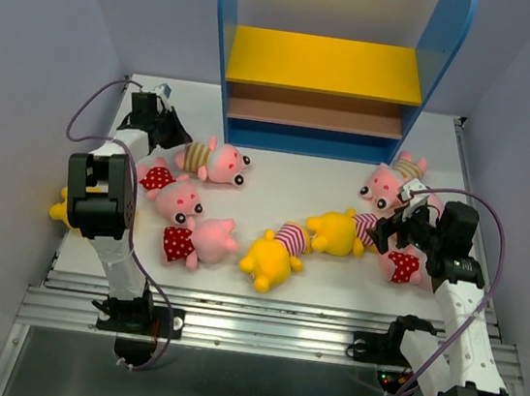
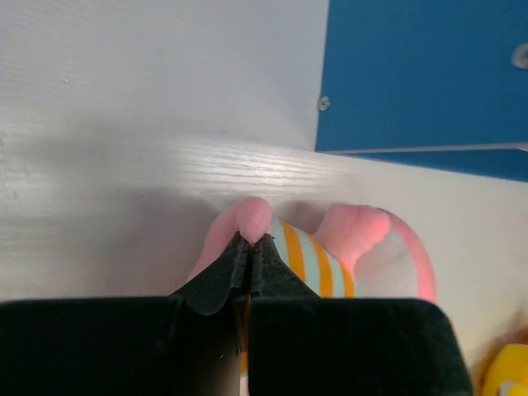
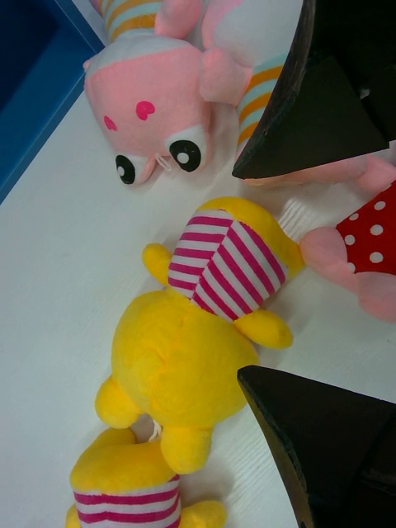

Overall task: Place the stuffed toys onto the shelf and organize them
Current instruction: Grab a stuffed toy with the left arm

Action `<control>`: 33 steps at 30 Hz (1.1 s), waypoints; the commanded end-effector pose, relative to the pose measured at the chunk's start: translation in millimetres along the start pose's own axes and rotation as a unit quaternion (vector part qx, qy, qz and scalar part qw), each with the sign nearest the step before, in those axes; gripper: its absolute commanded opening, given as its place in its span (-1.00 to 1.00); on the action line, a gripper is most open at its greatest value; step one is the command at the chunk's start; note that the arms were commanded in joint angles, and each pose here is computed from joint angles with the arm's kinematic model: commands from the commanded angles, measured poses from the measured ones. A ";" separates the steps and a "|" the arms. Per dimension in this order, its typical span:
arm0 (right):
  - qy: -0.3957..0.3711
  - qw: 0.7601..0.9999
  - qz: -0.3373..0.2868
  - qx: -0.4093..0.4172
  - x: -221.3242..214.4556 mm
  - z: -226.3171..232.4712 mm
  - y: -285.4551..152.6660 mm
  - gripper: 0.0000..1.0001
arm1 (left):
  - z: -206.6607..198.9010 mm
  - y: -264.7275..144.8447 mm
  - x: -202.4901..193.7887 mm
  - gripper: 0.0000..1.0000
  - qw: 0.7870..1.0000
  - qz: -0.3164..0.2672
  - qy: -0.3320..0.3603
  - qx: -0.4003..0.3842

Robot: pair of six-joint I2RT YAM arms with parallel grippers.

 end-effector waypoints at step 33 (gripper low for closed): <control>-0.025 0.999 -0.025 -0.006 16.7 -1.5 -4.8 1.00 | -163.5 -116.4 -17.1 -1.00 0.866 -0.202 -0.395 -0.230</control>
Point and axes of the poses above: each gripper's point midway between its finger pads, its own y axis out along the fingers, its own z axis along the line the jaws close on, x = y × z, the point moved 4 cm from there along -y, back along the fingers, and after that the axes turned 11 degrees about y, right-handed, at the moved point
